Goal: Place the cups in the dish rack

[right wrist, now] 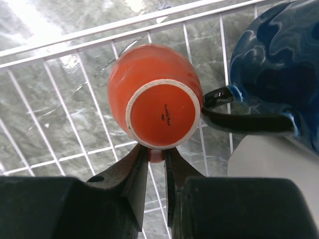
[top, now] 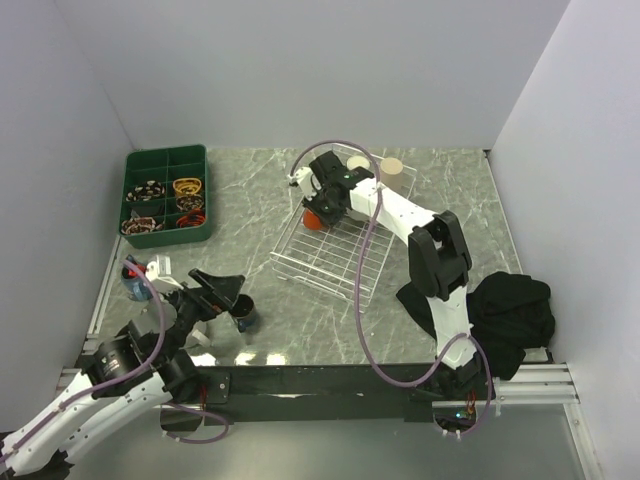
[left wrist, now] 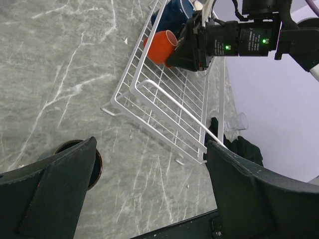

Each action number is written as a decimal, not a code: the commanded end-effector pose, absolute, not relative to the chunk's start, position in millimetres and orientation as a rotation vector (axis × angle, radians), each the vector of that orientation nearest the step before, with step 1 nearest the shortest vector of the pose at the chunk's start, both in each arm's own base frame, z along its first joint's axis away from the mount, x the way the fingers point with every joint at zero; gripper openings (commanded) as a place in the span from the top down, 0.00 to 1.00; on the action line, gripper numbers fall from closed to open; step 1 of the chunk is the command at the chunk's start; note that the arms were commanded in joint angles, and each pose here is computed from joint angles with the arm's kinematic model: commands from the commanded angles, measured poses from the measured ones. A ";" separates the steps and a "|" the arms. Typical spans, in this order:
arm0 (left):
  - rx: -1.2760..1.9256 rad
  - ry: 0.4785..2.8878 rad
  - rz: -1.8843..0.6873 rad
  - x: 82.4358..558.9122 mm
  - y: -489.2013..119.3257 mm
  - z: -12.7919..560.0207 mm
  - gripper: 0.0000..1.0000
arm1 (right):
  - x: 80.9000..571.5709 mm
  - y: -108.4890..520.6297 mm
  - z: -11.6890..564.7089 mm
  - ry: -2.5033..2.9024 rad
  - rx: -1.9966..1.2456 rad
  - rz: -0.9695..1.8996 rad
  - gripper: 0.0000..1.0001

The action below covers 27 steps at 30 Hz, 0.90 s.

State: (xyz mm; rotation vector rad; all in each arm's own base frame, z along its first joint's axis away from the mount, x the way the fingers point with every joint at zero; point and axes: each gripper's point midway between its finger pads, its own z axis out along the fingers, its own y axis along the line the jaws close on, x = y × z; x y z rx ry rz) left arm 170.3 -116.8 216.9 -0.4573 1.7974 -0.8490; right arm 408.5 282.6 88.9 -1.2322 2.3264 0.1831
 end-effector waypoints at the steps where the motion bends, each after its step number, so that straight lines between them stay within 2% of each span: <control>1: -0.467 1.817 -0.857 171.2 -121.6 211.6 0.04 | 425.1 291.0 111.8 2.260 -1.194 0.151 0.91; 7: -0.517 1.881 -0.829 171.2 -123.2 197.8 0.04 | 424.6 291.1 112.0 2.263 -1.195 0.153 0.74; 13: -0.591 2.014 -0.716 172.0 -124.3 170.0 0.04 | 407.3 286.1 135.8 2.214 -1.193 0.196 0.51; 18: -0.634 2.107 -0.596 174.9 -126.0 153.7 0.04 | 382.9 280.6 168.3 2.152 -1.226 0.264 0.44; 22: -0.686 2.126 -0.494 177.1 -116.7 153.0 0.03 | 354.4 267.8 184.3 2.098 -1.279 0.304 0.34; 27: -0.741 2.166 -0.392 175.6 -110.0 140.8 0.01 | 323.1 248.4 210.6 1.975 -1.290 0.340 0.29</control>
